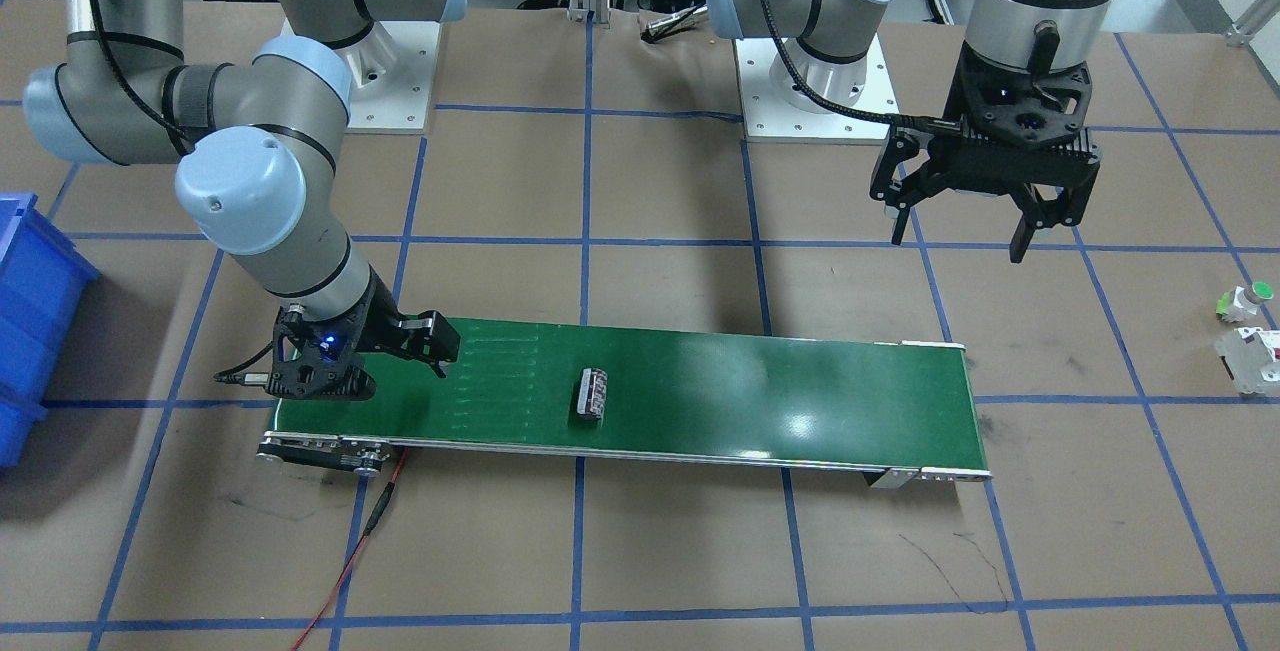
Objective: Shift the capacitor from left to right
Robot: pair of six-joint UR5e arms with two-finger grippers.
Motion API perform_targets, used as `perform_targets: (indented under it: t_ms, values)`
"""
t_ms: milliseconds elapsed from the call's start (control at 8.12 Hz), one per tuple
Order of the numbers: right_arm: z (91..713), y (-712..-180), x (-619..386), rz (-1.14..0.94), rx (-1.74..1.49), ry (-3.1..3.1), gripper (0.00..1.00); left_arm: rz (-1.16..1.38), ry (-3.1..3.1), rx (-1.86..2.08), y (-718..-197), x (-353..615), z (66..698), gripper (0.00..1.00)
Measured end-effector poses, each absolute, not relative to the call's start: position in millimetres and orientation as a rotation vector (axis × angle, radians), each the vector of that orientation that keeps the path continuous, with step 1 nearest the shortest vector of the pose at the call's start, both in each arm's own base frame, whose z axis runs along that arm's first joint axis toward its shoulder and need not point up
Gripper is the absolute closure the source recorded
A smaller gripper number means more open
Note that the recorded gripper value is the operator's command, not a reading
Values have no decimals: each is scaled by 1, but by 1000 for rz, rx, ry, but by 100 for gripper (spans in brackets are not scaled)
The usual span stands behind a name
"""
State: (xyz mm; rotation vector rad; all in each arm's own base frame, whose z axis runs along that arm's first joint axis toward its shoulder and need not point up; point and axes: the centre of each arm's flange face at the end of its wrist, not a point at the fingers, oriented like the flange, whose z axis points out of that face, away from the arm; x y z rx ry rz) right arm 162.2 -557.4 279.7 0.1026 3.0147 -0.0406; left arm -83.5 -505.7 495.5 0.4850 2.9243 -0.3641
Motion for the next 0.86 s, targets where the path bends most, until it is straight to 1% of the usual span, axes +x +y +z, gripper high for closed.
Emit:
perform_targets:
  t_ms: [246, 370, 616, 862]
  values:
    - [281, -559, 165, -64, 146, 3008, 0, -338, 2901, 475, -504, -80, 493, 0]
    - [281, -560, 166, -66, 173, 3002, 0, -321, 2917, 399, -503, -80, 490, 0]
    - [282, -560, 167, -66, 207, 2992, 0, -280, 2979, 96, -503, -82, 481, 0]
    - [279, -560, 169, -54, 252, 2986, 0, -245, 3006, -70, -502, -82, 477, 0]
